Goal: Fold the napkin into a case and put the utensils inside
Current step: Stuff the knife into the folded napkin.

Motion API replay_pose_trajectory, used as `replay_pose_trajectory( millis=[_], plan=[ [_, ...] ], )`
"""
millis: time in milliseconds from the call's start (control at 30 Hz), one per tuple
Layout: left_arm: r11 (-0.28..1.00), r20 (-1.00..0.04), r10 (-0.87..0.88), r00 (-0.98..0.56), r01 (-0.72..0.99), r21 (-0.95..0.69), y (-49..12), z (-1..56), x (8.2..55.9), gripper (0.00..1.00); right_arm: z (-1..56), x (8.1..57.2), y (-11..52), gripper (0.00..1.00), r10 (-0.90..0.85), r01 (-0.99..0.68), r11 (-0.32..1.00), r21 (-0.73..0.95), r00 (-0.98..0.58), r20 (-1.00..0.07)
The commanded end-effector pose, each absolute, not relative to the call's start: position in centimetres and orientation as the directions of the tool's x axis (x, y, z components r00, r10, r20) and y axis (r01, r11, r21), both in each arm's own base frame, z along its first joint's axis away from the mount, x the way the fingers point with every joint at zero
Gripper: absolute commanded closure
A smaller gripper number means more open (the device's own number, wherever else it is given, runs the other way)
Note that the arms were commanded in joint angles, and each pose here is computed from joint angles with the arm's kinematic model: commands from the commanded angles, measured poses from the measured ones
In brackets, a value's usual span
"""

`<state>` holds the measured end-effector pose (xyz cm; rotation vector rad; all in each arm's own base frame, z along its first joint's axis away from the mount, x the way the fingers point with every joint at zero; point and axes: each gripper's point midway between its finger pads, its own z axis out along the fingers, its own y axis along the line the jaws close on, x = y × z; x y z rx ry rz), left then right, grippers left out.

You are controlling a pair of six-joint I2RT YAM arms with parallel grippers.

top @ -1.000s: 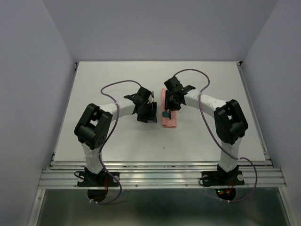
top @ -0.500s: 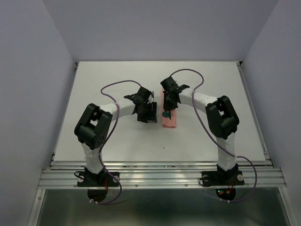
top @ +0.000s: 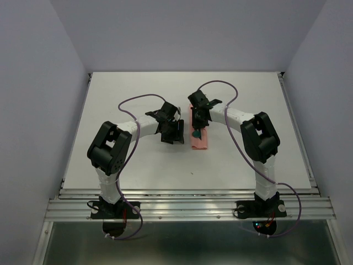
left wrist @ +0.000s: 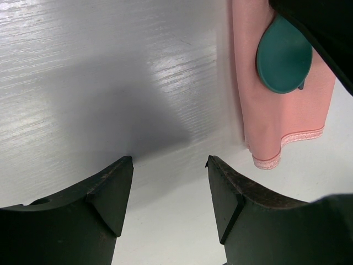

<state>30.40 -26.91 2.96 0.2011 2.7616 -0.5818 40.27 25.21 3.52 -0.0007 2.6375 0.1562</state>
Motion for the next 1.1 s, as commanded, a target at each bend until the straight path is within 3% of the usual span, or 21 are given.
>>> replay_pose_trajectory(
  millis=[0,833,1067],
  plan=[
    [0.926,-0.303,0.090,-0.949,0.192,-0.326,-25.9,2.0,30.2,0.32,5.5,41.6,26.0,0.97,0.006,-0.067,0.991,0.113,-0.839,-0.544],
    [0.927,-0.293,0.090,-0.952,0.187,-0.324,-25.8,1.7,30.0,0.32,4.6,41.3,26.1,0.99,-0.041,-0.121,0.987,0.110,-0.835,-0.548],
    [0.928,-0.290,0.091,-0.953,0.188,-0.323,-25.8,1.6,29.9,0.32,5.6,41.2,26.0,0.79,-0.009,-0.097,0.987,0.128,-0.829,-0.559]
  ],
)
